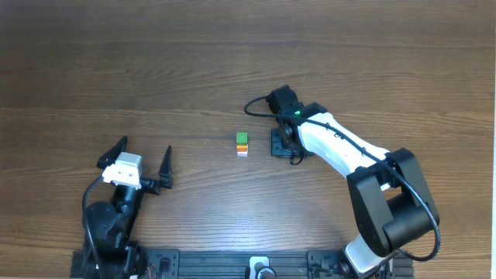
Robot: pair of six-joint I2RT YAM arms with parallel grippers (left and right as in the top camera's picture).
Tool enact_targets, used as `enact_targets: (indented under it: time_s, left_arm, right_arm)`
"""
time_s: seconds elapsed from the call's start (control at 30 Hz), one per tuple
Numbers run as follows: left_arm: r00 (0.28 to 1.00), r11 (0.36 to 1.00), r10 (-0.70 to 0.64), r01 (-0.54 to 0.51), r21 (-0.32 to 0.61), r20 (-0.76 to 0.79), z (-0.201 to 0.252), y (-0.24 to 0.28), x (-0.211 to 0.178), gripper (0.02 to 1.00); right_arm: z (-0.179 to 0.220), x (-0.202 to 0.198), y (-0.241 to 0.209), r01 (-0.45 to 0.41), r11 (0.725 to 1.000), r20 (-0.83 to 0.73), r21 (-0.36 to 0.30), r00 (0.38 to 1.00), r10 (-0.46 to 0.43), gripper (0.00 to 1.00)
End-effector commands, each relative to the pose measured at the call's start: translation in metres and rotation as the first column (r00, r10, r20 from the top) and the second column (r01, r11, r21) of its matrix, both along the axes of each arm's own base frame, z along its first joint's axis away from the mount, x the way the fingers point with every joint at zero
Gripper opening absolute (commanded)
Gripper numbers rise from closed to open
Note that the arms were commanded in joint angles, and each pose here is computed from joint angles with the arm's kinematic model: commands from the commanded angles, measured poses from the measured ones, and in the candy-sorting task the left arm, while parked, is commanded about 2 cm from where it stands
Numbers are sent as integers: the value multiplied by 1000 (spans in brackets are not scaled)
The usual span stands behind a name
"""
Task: Stack Cubes
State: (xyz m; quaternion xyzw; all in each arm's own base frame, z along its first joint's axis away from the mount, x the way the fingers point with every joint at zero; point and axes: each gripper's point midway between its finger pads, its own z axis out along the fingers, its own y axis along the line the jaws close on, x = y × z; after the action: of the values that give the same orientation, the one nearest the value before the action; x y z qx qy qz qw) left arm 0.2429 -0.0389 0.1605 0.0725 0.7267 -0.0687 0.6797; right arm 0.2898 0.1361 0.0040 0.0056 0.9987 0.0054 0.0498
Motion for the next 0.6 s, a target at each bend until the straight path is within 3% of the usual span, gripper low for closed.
enact_targets:
  time_s: [0.03, 0.17, 0.37, 0.6]
  left_arm:
    - [1000, 1000, -7, 7, 13, 6, -1, -1, 0, 998]
    - [1000, 1000, -7, 7, 13, 5, -1, -1, 0, 996]
    - [1000, 1000, -7, 7, 13, 5, -1, -1, 0, 998]
    - [1000, 1000, -7, 7, 13, 5, -1, -1, 0, 1000]
  right_arm:
    - [-3, -2, -1, -2, 1000, -9, -3, 1000, 2, 224]
    - [7, -2, 1, -2, 1000, -5, 10, 1000, 2, 178]
    - [80, 6, 9, -18, 999, 76, 40, 997, 15, 139]
    - [160, 3, 35, -42, 999, 133, 26, 990, 38, 123]
